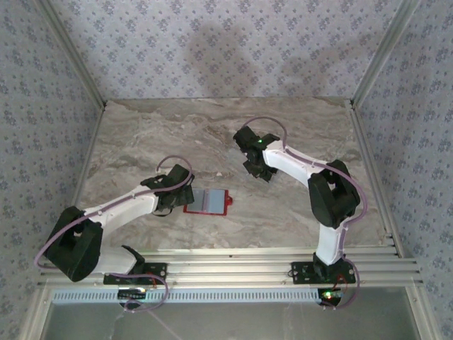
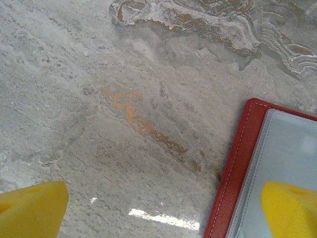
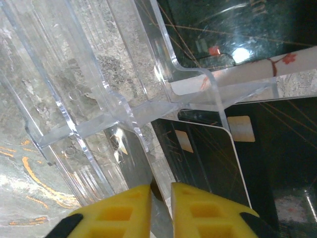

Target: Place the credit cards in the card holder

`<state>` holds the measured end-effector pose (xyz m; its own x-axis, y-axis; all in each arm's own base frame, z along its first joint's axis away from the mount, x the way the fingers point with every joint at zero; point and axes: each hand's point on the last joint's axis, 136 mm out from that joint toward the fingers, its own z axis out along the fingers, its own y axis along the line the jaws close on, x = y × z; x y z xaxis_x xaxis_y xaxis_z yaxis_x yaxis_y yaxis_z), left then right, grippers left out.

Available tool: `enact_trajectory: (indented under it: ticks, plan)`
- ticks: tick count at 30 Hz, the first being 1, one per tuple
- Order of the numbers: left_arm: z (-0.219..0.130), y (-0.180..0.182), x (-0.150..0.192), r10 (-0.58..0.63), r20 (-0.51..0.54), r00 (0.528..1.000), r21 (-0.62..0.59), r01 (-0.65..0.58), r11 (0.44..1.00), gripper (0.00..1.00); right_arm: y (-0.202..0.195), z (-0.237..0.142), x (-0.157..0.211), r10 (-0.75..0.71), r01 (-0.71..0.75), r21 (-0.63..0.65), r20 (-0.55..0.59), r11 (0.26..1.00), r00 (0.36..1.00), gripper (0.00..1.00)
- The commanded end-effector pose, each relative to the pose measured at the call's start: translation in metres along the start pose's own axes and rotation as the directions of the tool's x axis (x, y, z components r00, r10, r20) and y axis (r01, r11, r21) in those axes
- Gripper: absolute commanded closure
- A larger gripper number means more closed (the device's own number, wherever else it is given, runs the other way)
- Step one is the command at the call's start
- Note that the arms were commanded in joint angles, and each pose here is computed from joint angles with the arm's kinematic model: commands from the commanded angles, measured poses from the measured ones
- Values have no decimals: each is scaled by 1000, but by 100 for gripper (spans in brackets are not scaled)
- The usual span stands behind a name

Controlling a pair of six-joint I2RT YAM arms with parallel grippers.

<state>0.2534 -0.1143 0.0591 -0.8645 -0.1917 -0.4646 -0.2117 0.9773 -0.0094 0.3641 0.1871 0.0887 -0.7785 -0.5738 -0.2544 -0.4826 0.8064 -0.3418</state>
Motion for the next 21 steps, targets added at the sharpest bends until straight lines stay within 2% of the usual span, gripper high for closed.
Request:
enact_trajectory:
  ticks: [1, 15, 21]
  plan:
    - [-3, -5, -3, 20, 5, 1000, 10, -20, 1000, 0, 4, 0, 3, -18, 17, -23, -19, 1000, 1000, 83]
    - [-4, -6, -5, 24, 8, 1000, 9, -24, 1000, 0, 14, -9, 0, -62, 61, -147, -2, 987, 998, 100]
    - [-3, -4, -5, 32, 6, 999, -2, -32, 999, 0, 12, -37, -12, -42, 52, -177, 58, 983, 997, 100]
